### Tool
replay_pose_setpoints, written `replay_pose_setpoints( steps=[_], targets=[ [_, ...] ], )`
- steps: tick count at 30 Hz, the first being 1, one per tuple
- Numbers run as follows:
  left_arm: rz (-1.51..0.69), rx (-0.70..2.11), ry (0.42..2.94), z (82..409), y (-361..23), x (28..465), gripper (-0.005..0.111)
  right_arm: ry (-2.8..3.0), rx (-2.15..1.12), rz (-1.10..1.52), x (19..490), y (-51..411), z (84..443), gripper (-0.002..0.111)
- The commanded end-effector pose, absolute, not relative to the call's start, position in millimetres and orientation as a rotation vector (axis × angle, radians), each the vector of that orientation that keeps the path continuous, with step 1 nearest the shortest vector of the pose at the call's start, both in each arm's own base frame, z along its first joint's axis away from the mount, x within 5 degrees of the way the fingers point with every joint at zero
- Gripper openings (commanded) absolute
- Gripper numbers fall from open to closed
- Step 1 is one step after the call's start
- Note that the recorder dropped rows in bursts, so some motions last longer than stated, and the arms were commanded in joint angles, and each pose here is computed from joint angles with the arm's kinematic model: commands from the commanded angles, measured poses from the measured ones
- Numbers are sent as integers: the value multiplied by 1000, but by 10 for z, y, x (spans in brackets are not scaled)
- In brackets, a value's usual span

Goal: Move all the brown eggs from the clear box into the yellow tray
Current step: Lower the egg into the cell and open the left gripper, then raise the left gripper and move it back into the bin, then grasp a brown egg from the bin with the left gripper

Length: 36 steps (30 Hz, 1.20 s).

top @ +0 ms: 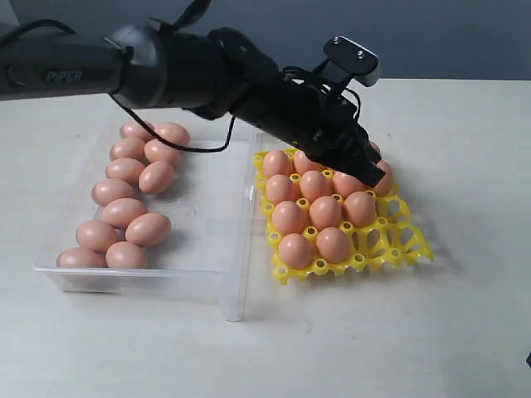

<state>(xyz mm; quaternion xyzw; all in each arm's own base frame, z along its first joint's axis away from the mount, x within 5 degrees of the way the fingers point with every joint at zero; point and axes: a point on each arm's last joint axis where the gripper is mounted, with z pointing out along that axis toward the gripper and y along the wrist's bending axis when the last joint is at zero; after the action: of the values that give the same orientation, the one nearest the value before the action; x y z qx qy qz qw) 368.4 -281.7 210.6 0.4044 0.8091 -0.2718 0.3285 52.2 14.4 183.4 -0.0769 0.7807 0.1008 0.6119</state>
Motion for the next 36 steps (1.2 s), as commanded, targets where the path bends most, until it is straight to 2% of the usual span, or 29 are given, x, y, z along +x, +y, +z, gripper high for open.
replay_pose_setpoints(
  steps=[1, 2, 5, 7, 9, 12, 15, 16, 17, 22, 24, 29, 36],
  targets=[
    [-431, 1127, 2260, 2304, -2611, 3749, 0, 1785, -179, 232, 524, 144, 1856, 1],
    [-354, 1130, 2281, 2373, -2495, 3766, 0, 1785, -179, 232, 524, 144, 1856, 1],
    [-305, 1070, 2324, 2529, -2254, 3808, 0, 1785, -179, 232, 524, 144, 1856, 1],
    [-295, 992, 2390, 2599, -1969, 3879, 0, 1785, -179, 232, 524, 144, 1856, 1],
    [-286, 797, 2521, 2589, -1502, 4019, 0, 1785, -179, 232, 524, 144, 1856, 1],
    [-258, 686, 2565, 2475, -1217, 4091, 0, 1785, -179, 232, 524, 144, 1856, 1],
    [-142, 718, 2622, 2273, -1026, 4117, 2, 1785, -179, 232, 524, 144, 1856, 1],
    [-132, 711, 2648, 2208, -980, 4114, 4, 1785, -179, 232, 524, 144, 1856, 1],
    [-137, 662, 2689, 2116, -912, 4119, 12, 1785, -179, 232, 524, 144, 1856, 1],
    [-136, 626, 2771, 1884, -817, 4109, 46, 1785, -179, 232, 524, 144, 1856, 1],
    [-118, 632, 2777, 1826, -805, 4107, 56, 1785, -179, 232, 524, 144, 1856, 1],
    [-32, 646, 2782, 1723, -747, 4081, 59, 1785, -179, 232, 524, 144, 1856, 1],
    [-74, 608, 2787, 1570, -771, 4088, 59, 1785, -179, 232, 524, 144, 1856, 1]
  ],
)
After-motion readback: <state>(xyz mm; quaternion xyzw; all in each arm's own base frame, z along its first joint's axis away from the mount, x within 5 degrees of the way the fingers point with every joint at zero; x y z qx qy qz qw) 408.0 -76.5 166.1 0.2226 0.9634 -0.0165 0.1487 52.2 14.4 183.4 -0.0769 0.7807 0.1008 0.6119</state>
